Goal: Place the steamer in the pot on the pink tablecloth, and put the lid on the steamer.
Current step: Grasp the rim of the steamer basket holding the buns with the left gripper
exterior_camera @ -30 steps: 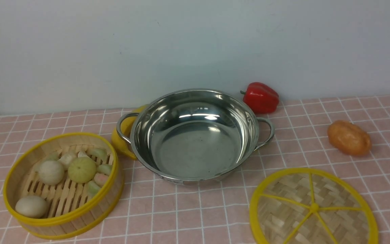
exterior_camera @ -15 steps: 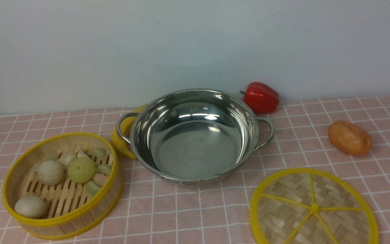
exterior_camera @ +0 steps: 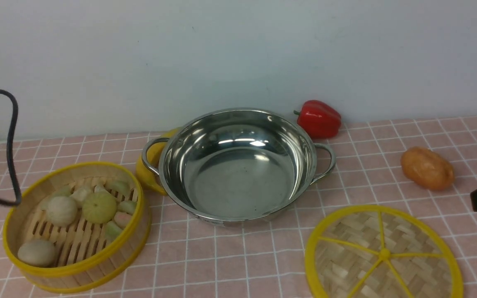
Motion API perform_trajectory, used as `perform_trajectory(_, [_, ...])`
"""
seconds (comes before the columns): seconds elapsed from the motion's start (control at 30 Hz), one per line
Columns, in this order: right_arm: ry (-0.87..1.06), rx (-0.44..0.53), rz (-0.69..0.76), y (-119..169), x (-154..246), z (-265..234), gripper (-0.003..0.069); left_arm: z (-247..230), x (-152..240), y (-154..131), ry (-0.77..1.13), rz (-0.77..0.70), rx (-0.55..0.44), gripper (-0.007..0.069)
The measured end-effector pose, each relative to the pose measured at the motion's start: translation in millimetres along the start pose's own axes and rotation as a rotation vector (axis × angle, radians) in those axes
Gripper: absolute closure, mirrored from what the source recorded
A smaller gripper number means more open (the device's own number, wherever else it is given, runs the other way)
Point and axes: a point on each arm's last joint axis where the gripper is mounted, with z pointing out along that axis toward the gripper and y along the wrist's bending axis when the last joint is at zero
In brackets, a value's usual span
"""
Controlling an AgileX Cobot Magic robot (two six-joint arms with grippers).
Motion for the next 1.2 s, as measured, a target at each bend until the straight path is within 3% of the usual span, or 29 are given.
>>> perform_trajectory(0.27, [-0.010, -0.045, -0.010, 4.1, -0.9, -0.1, 0.0414, 74.6, -33.3, 1.0, 0.150, 0.069, 0.101, 0.0382])
perform_trajectory(0.9, [-0.015, -0.060, -0.033, 5.4, -1.3, -0.2, 0.0414, 157.0, -29.5, -8.4, 0.248, 0.118, 0.101, 0.0384])
perform_trajectory(1.0, [-0.015, -0.060, -0.032, 5.5, -1.3, -0.2, 0.0414, 170.0, -27.6, -9.9, 0.253, 0.121, 0.102, 0.0428])
perform_trajectory(1.1, [-0.007, -0.065, -0.031, 5.9, -0.6, -0.2, 0.0414, 173.7, -28.6, -10.6, 0.239, 0.121, 0.104, 0.0582])
perform_trajectory(1.2, [-0.002, -0.071, -0.028, 6.4, -0.1, -0.2, 0.0414, 173.4, -30.9, -7.7, 0.242, 0.113, 0.102, 0.0595])
